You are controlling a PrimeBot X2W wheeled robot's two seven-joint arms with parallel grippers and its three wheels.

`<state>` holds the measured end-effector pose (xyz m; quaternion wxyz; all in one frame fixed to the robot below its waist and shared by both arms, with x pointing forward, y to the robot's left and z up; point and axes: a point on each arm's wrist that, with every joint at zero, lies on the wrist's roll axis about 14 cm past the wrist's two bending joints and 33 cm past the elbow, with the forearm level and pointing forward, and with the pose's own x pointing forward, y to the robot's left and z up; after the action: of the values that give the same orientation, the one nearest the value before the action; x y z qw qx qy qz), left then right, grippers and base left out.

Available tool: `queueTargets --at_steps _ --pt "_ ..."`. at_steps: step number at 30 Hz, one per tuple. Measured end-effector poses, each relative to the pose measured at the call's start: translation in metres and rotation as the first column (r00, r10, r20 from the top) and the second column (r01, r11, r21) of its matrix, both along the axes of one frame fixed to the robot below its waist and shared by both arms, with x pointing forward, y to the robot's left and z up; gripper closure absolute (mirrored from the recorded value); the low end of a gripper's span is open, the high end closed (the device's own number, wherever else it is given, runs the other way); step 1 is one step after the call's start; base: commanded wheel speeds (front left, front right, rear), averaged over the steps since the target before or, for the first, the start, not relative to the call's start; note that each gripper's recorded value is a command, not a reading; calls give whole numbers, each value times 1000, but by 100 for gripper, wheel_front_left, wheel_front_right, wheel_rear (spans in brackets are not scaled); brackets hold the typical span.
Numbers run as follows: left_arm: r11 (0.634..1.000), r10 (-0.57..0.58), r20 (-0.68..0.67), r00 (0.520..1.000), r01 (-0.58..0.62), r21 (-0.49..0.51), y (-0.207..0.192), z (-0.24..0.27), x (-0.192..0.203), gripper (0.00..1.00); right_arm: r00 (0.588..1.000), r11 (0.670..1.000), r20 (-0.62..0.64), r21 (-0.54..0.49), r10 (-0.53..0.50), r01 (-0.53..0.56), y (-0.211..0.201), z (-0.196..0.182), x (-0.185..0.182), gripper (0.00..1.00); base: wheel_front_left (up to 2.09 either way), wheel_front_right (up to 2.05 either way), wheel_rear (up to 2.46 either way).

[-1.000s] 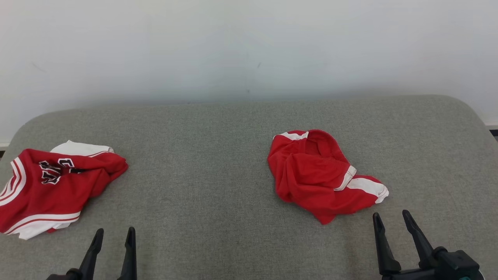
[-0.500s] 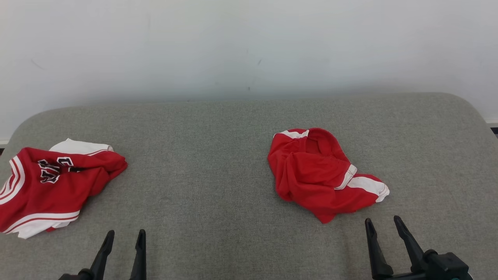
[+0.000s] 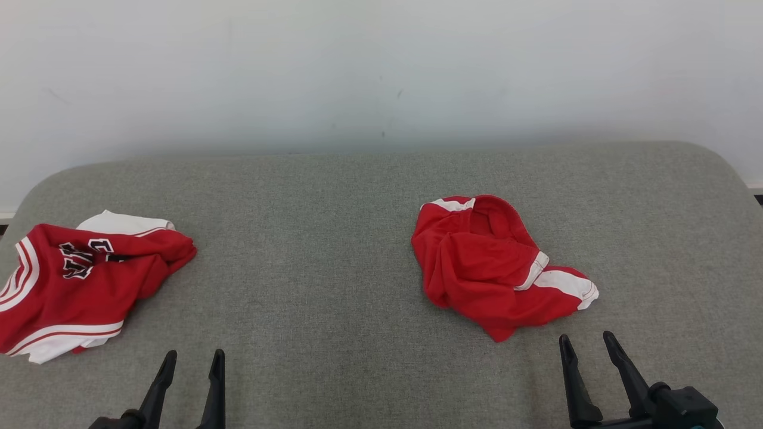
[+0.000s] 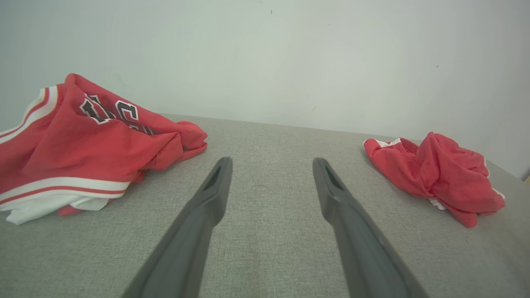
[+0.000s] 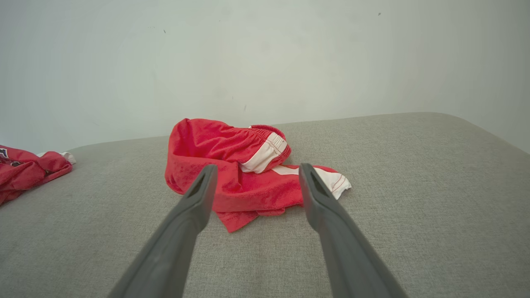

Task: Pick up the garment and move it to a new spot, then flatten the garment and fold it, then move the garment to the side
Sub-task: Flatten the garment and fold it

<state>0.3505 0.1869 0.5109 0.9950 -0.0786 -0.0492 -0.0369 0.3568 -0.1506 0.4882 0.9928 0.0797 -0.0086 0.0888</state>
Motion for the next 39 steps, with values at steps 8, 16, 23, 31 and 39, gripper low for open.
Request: queueTargets --at_steps 8,16,23,31,39 --pt "1000 2 -3 1000 -2 1 1 -1 0 0 1000 1000 -2 3 -5 5 -1 -1 1 0 0 0 0" --pt "1000 4 -6 1000 -4 -4 -1 -2 0 0 999 1000 39 -27 1 1 -6 13 25 0 0 0 0" --pt "1000 22 -15 1000 -22 -4 5 -4 4 0 998 994 42 -98 44 -40 -6 16 63 0 0 0 0" --pt "998 58 -39 998 -59 -8 15 -11 6 0 996 989 -46 -123 71 -77 -2 -5 108 0 0 0 0" --pt "996 94 -63 994 -94 -2 26 -18 9 0 976 991 -204 -95 76 -97 6 -54 126 0 0 0 0"
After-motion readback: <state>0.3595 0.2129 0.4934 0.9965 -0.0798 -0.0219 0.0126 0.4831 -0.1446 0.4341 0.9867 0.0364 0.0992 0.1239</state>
